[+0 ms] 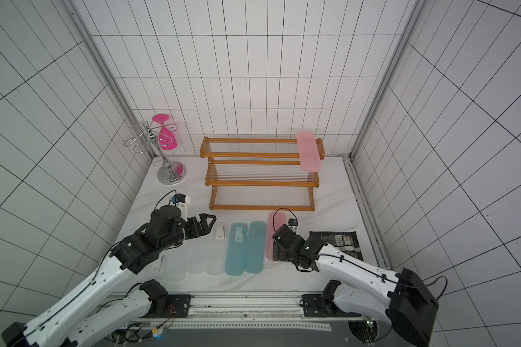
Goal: Place the pencil cases on the shelf according to color
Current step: Adjust the pencil case at the center of the board.
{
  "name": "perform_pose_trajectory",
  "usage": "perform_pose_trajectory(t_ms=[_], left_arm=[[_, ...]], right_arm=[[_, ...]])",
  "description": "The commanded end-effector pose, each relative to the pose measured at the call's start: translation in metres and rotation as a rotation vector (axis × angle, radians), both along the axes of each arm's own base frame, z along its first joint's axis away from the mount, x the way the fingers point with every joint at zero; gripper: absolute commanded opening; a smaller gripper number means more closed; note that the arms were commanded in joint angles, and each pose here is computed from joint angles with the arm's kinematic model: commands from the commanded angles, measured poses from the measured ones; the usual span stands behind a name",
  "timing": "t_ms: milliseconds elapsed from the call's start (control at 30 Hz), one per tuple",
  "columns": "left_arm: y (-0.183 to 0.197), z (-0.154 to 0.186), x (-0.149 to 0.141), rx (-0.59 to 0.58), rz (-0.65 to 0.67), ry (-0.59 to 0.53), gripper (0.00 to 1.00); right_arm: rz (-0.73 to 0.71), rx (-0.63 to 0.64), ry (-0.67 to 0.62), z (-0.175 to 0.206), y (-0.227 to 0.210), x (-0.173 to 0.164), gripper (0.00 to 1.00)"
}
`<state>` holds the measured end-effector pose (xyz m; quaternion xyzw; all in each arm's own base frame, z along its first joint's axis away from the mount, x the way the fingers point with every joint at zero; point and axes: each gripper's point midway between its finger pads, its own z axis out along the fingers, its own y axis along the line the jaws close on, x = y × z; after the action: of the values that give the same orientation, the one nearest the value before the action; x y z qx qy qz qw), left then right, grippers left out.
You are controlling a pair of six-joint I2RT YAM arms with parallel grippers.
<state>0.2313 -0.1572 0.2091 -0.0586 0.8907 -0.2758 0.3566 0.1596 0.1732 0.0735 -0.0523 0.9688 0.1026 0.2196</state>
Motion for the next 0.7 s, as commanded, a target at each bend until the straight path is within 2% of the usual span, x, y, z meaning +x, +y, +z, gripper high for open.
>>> perform_pose_trajectory(t_ms=[0,100,333,667], left_arm=[[0.0,-0.005,0.0,0.012,-0.003,0.004,0.98],[-0.003,-0.006,0.001,0.001,-0.005,0.012,0.98],[-0.009,-0.005,0.002,-0.011,-0.024,0.023,0.98],[-0.007,-0.011,0.0,-0.008,-0.02,0.028,0.98]], right_arm=[[0.03,0.021,-0.01,0.009,0.0,-0.002,0.97],[0.043,0.006,-0.004,0.012,0.009,0.003,0.98],[0.076,-0.092,0.055,-0.011,0.032,0.017,0.97],[0.09,-0.127,0.069,-0.029,0.048,0.031,0.97]])
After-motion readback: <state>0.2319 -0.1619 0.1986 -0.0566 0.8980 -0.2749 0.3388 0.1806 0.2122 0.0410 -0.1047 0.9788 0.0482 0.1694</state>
